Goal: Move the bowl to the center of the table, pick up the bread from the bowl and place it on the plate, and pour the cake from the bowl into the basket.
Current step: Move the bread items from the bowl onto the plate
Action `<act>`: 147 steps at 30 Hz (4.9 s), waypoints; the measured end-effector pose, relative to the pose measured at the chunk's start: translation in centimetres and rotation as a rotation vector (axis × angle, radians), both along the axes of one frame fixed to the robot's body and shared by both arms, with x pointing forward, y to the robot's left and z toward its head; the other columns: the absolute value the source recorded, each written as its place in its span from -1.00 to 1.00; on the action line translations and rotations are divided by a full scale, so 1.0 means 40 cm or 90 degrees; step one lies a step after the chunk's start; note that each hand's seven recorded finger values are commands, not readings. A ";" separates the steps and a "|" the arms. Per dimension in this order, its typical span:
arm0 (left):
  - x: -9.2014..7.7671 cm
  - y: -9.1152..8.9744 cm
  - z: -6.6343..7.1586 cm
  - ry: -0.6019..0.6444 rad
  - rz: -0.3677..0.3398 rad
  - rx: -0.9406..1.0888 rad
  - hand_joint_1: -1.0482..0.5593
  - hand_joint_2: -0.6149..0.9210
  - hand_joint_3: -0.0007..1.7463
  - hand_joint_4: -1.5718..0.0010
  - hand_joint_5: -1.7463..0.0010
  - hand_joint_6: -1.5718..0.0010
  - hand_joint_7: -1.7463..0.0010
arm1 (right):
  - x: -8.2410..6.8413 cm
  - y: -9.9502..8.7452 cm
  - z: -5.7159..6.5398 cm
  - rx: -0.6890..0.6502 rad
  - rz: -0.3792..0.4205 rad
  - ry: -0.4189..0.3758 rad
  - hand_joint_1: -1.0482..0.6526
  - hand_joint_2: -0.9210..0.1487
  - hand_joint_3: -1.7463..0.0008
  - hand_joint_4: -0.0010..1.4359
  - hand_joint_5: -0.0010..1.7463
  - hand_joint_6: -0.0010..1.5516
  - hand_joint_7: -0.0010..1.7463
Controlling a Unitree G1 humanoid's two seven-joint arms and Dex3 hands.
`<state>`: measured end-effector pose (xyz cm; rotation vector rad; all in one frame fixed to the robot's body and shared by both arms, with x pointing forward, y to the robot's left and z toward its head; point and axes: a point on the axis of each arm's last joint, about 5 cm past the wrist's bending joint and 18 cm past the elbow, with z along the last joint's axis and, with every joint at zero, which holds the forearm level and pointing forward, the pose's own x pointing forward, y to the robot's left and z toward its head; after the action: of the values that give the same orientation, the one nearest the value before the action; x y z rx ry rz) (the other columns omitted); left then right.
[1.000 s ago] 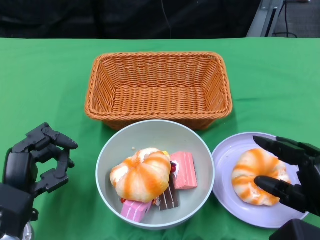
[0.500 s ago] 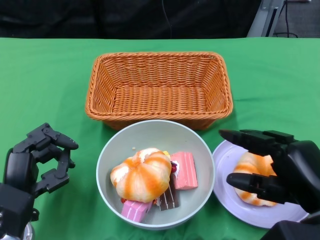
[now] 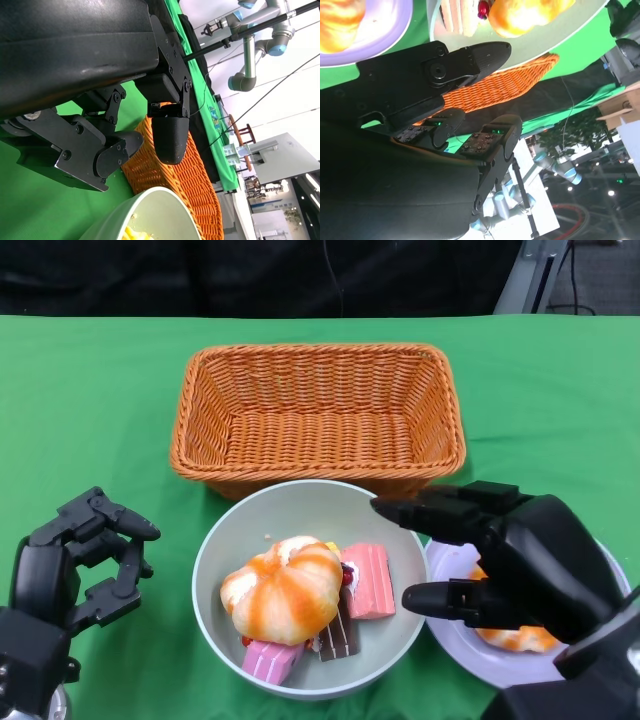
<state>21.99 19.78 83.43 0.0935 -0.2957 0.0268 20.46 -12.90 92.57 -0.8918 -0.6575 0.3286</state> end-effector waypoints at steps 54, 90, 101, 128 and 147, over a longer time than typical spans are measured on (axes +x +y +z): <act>-0.005 -0.038 0.001 -0.022 0.027 -0.020 0.32 0.74 0.02 0.00 -0.80 0.07 -0.52 | 0.086 0.164 -0.103 -0.216 0.095 -0.057 -0.75 -0.99 0.97 -0.17 -0.99 -0.31 -0.99; -0.006 -0.053 -0.004 -0.017 0.064 -0.043 0.33 0.78 -0.08 0.05 -0.91 0.07 -0.53 | 0.091 0.199 -0.170 -0.094 0.146 -0.107 -0.09 -0.92 1.00 0.03 0.56 0.52 -0.92; -0.007 -0.053 -0.007 -0.012 0.061 -0.036 0.32 0.80 -0.11 0.04 -0.88 0.05 -0.51 | 0.094 0.200 -0.173 -0.035 0.165 -0.084 -0.06 -0.92 1.00 0.08 0.39 0.52 -0.92; -0.009 -0.043 -0.010 -0.004 0.066 -0.031 0.33 0.74 -0.01 0.05 -0.92 0.08 -0.55 | 0.101 0.114 -0.082 0.185 0.079 -0.152 -0.03 -0.92 1.00 0.18 0.22 0.55 -0.89; -0.008 -0.032 -0.007 -0.005 0.079 -0.024 0.32 0.67 0.09 0.07 -0.90 0.09 -0.57 | 0.060 -0.038 -0.096 0.173 -0.075 -0.120 0.12 -0.87 0.99 0.26 0.23 0.59 -0.84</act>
<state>21.69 18.51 83.15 0.0742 -0.2970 0.1556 22.84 -14.41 88.73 -0.7024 -0.7993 0.0471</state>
